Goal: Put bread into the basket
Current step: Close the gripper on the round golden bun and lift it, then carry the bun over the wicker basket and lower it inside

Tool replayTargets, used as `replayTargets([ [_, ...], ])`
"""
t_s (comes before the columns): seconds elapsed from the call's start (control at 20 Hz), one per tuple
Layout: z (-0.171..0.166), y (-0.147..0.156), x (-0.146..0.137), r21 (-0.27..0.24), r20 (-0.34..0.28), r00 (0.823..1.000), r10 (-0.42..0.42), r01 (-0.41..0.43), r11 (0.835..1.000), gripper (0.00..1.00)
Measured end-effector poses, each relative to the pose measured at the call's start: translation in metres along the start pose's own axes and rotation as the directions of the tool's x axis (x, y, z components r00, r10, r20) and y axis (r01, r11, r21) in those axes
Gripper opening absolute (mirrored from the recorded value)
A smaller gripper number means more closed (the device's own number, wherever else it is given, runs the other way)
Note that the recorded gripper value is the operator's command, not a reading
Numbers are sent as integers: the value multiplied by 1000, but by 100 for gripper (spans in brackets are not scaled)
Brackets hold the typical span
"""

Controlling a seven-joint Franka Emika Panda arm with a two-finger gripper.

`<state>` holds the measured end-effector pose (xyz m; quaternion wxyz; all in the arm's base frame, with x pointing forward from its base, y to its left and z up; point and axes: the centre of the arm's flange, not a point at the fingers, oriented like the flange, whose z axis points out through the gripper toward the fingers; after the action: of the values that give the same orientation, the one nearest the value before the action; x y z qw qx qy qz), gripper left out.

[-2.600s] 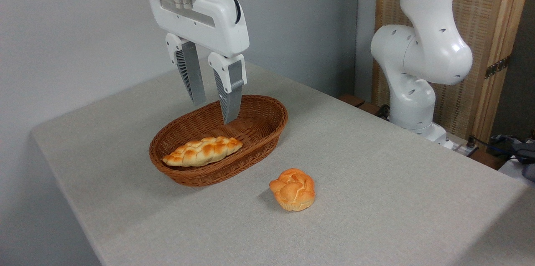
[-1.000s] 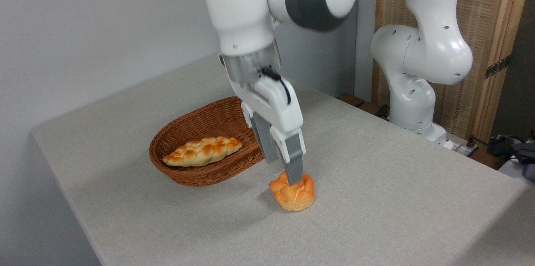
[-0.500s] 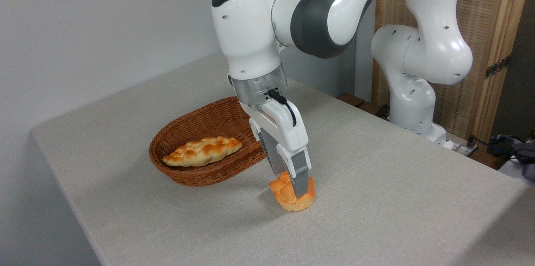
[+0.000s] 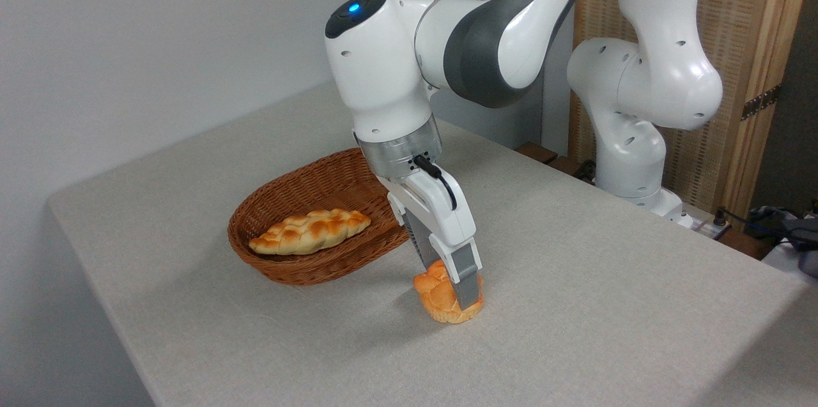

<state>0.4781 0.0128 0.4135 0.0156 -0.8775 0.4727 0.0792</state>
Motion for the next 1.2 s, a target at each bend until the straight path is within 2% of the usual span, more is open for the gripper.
replayTargets([
  [0.15, 0, 0, 0, 2, -1, 1000, 5, -5, 1000, 51],
  [1.0, -2, 0, 1, 5, -2, 999, 50, -50, 999, 47],
  [1.1, -10, -2, 1, 0, 0, 999, 51, -51, 999, 47],
  [1.2, -34, -5, 2, -22, 1, 999, 44, -44, 999, 48],
])
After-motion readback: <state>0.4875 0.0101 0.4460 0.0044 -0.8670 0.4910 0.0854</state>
